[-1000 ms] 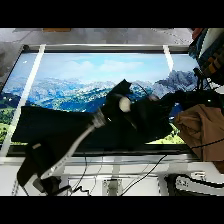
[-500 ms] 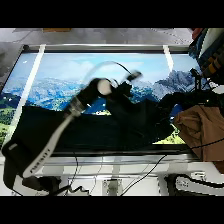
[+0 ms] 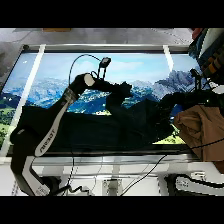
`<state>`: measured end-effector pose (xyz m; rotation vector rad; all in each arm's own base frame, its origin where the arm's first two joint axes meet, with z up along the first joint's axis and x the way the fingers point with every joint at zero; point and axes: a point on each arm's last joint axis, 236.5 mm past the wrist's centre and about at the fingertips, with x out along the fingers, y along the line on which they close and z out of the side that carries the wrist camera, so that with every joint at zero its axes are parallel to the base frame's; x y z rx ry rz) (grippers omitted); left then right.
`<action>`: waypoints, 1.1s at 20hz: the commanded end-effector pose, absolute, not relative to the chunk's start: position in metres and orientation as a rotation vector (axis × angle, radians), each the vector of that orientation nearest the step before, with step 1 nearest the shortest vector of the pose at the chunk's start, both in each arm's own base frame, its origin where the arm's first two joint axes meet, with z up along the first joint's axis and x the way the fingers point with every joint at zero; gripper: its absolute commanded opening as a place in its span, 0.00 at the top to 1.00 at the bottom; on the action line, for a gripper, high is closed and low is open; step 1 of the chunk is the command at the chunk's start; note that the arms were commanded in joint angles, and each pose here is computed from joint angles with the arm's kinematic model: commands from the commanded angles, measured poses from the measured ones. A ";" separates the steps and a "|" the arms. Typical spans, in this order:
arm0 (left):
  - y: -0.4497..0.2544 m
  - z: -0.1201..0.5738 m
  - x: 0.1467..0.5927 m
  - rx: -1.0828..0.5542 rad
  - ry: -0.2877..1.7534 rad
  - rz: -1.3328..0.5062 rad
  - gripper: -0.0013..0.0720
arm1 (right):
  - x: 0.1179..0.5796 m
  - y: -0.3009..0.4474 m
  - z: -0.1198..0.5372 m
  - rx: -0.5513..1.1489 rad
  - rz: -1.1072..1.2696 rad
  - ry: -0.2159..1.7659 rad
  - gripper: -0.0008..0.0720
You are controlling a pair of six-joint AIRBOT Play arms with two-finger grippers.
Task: Fold the clothes and pants, and hang the long-sleeved shirts on hangers.
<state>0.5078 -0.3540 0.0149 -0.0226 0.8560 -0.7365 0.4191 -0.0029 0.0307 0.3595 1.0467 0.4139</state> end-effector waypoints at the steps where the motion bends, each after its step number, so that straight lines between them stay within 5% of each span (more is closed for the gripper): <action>1: -0.365 -0.023 0.525 0.140 0.775 -0.701 0.19 | 0.421 -0.004 0.031 0.353 0.412 1.040 0.95; 6: -0.374 -0.046 0.532 0.573 0.619 -0.691 0.19 | 0.426 -0.007 0.031 0.349 0.395 1.023 0.95; 15: -0.330 -0.069 0.564 0.499 0.665 -0.524 0.20 | 0.429 -0.010 0.032 0.346 0.381 1.009 0.95; 16: -0.333 -0.070 0.565 0.496 0.653 -0.529 0.23 | 0.429 -0.010 0.032 0.346 0.381 1.009 0.95; 17: -0.340 -0.069 0.565 0.493 0.631 -0.542 0.40 | 0.429 -0.010 0.032 0.346 0.381 1.009 0.95; 19: -0.353 -0.068 0.562 0.492 0.604 -0.563 0.95 | 0.429 -0.010 0.032 0.346 0.381 1.009 0.95; 22: -0.353 -0.067 0.562 0.493 0.604 -0.563 0.95 | 0.429 -0.010 0.032 0.347 0.381 1.009 0.95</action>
